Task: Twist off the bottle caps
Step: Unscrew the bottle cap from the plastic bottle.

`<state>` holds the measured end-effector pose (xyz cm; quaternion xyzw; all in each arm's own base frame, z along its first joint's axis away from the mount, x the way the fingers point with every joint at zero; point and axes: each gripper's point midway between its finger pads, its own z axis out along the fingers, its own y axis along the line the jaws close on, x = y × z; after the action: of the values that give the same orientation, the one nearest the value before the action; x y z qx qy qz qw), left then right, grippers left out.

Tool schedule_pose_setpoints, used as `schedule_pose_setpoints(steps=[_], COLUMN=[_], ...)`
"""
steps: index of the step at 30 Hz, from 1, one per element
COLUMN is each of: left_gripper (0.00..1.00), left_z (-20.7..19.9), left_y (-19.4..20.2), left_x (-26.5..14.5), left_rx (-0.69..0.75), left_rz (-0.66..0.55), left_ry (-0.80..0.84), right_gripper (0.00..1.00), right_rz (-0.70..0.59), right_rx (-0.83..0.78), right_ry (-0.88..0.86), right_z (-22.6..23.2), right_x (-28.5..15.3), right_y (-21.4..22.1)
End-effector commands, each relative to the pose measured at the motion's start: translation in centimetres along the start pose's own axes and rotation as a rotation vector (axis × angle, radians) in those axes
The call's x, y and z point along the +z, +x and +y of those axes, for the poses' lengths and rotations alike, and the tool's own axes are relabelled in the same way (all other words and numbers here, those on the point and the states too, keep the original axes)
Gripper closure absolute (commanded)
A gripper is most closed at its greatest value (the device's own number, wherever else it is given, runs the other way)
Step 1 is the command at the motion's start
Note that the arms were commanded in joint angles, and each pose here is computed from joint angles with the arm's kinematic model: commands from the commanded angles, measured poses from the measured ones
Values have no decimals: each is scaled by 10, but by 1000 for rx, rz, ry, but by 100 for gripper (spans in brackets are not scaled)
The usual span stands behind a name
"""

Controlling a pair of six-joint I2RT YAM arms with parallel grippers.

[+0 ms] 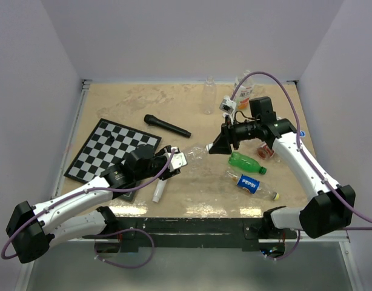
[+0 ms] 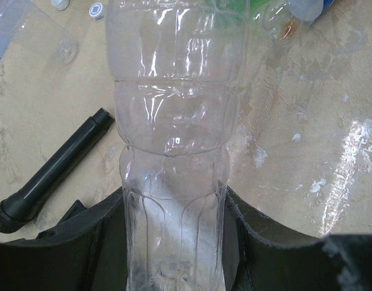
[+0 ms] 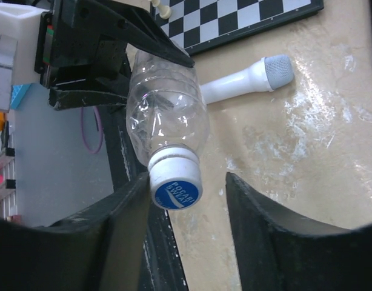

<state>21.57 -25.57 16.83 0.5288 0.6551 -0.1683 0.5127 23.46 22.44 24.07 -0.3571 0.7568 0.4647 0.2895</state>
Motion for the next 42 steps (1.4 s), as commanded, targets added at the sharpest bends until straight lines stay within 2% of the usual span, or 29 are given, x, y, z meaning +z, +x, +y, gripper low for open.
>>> schedule_pose_setpoints(steps=[1, 4, 9, 12, 15, 19, 21, 28, 31, 33, 36, 38, 42], left_gripper=[97, 97, 97, 97, 97, 97, 97, 97, 97, 97, 97, 97, 97], left_z=[4, 4, 4, 4, 4, 3, 2, 2, 2, 2, 2, 2, 2], left_y=[-19, -19, -19, -20, -20, -20, -20, -20, -20, -20, -19, -18, -19], left_x=[-1, -1, -1, -2, -2, -2, -1, -1, -1, 0, 0, -1, -2], left_rx=[4, 4, 4, 6, 6, 4, 3, 5, 4, 4, 2, 3, 3], left_rz=[-61, -60, -61, -63, -63, -64, -63, -65, -63, -61, -60, -58, -62], left_ry=[-3, -3, -3, -3, -3, 0, 3, 6, 6, 6, 7, 6, 3], right_gripper=[53, 55, 47, 50, 62, 91, 100, 100, 100, 100, 100, 100, 100], right_rz=[-14, -15, -14, -20, -24, -17, -9, 95, 72, 55, 101, 82, -17], right_rx=[-10, -26, -37, -67, -93, -170, -224, -667, -964, -1238, -1549, -1630, -1612], right_ry=[-63, -67, -64, -54, -52, -44, -44, -69, -79, -106, -213, -254, -277], right_z=[14, 15, 16, 17, 19, 20, 18, 11, 17, 22, 18, 16, 23], right_x=[-3, -4, -5, -8, -10, -13, -14, -22, -28, -29, -25, -19, -11], right_y=[-4, -5, -6, -11, -13, -14, -13, 2, -2, -1, 17, 18, 16])
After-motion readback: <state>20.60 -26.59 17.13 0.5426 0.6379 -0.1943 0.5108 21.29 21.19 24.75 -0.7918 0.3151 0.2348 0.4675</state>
